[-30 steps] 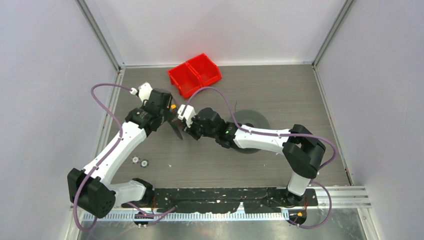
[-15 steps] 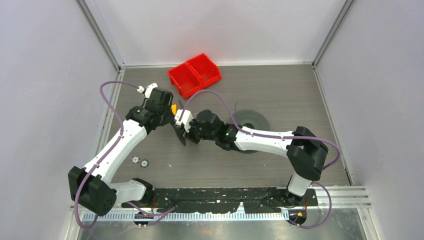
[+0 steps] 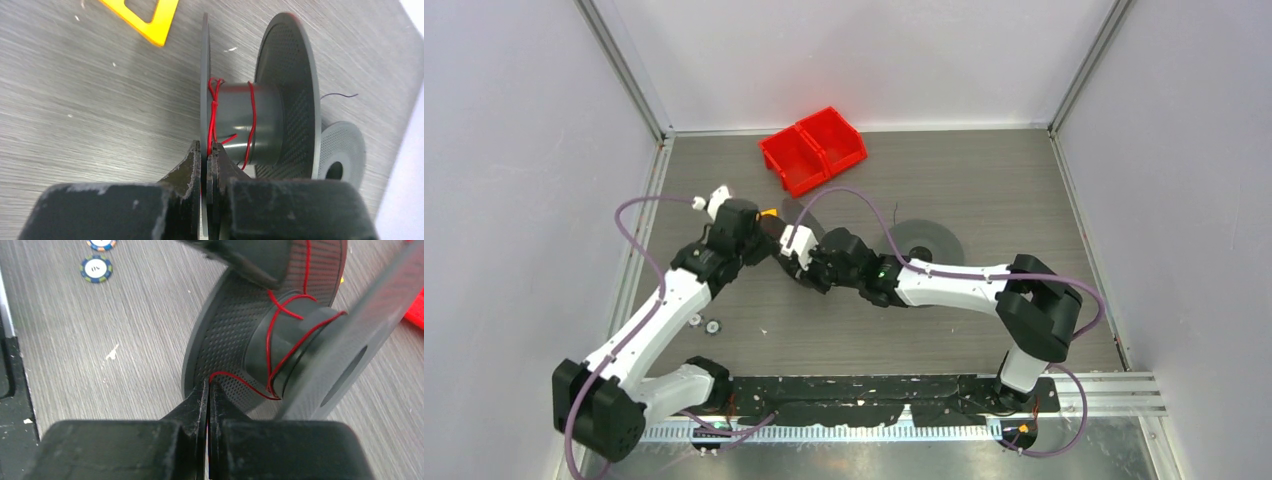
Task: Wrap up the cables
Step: Wrap the cable around the cable reel, then place the cable reel at the center of the board.
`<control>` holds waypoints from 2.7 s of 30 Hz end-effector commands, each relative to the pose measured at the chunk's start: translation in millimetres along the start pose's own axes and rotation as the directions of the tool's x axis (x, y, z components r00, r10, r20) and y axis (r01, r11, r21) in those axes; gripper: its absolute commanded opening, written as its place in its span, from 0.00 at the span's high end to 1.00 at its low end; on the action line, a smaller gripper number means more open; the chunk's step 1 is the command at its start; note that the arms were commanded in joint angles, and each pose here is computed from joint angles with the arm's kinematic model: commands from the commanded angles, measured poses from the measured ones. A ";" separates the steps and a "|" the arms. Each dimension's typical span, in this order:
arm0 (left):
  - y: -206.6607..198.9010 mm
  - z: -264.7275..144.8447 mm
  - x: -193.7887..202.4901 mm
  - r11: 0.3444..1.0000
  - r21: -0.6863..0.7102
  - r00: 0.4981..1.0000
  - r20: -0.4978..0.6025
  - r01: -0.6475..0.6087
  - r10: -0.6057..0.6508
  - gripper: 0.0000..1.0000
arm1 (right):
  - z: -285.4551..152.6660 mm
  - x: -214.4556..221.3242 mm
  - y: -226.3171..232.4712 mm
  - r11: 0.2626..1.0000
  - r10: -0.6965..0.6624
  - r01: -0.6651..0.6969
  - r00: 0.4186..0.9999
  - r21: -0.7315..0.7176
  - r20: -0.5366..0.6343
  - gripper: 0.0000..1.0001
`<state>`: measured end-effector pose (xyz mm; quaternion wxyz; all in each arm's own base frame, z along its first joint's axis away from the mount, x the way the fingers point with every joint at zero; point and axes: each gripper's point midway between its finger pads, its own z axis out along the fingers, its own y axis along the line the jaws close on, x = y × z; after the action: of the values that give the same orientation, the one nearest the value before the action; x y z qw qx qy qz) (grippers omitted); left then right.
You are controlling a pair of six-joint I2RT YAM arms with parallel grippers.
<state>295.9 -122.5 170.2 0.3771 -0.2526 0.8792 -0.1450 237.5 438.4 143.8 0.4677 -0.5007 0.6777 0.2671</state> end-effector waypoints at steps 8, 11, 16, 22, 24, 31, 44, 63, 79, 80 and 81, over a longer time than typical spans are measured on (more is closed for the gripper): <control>-35.9 14.2 -4.4 0.865 0.344 0.912 0.055 0.365 -0.407 1.00 | -16.9 11.4 -33.4 0.974 0.002 -0.021 0.997 0.224 0.083 0.93; -31.6 22.6 -1.1 0.842 0.382 0.896 0.075 0.380 -0.438 1.00 | -20.2 22.9 -42.3 0.958 0.017 -0.037 0.997 0.284 0.072 0.92; -15.4 46.2 23.8 0.814 0.380 0.871 0.038 0.440 -0.489 1.00 | -22.4 38.9 -57.4 0.927 -0.004 -0.015 0.999 0.375 0.051 0.91; -17.7 69.5 44.9 0.799 0.384 0.870 -0.024 0.463 -0.492 1.00 | -7.0 56.7 -65.4 0.912 -0.101 0.106 0.994 0.395 -0.034 0.91; -18.1 75.2 48.1 0.805 0.387 0.878 -0.025 0.449 -0.478 1.00 | -4.6 58.8 -68.0 0.906 -0.129 0.142 0.990 0.399 -0.060 0.91; -5.9 81.2 49.5 0.857 0.353 0.910 0.034 0.376 -0.414 1.00 | -2.3 79.1 -80.7 0.868 -0.181 0.243 0.967 0.434 -0.180 0.88; -2.9 84.7 54.3 0.855 0.363 0.913 0.028 0.370 -0.407 1.00 | -13.5 89.9 -76.7 0.871 -0.187 0.259 0.961 0.417 -0.205 0.75; -3.7 87.7 55.3 0.860 0.359 0.919 0.014 0.363 -0.393 1.00 | -34.5 89.3 -82.5 0.877 -0.111 0.178 0.979 0.446 -0.172 0.65; -14.2 82.2 53.9 0.738 0.494 0.859 -0.037 0.460 -0.511 1.00 | -13.4 64.7 -52.8 0.831 0.478 -0.513 0.856 0.214 0.197 0.95; -15.4 82.1 53.7 0.728 0.504 0.855 -0.042 0.465 -0.518 1.00 | -13.4 58.1 -53.5 0.806 0.518 -0.562 0.822 0.187 0.238 0.95; -14.9 83.6 55.4 0.725 0.504 0.853 -0.047 0.470 -0.520 1.00 | -13.7 62.8 -54.0 0.778 0.562 -0.605 0.790 0.169 0.244 0.95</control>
<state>328.1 -162.5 74.5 0.4134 -0.3905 0.7151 -0.4065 284.0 365.5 70.4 0.4912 -0.2780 0.7916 0.2342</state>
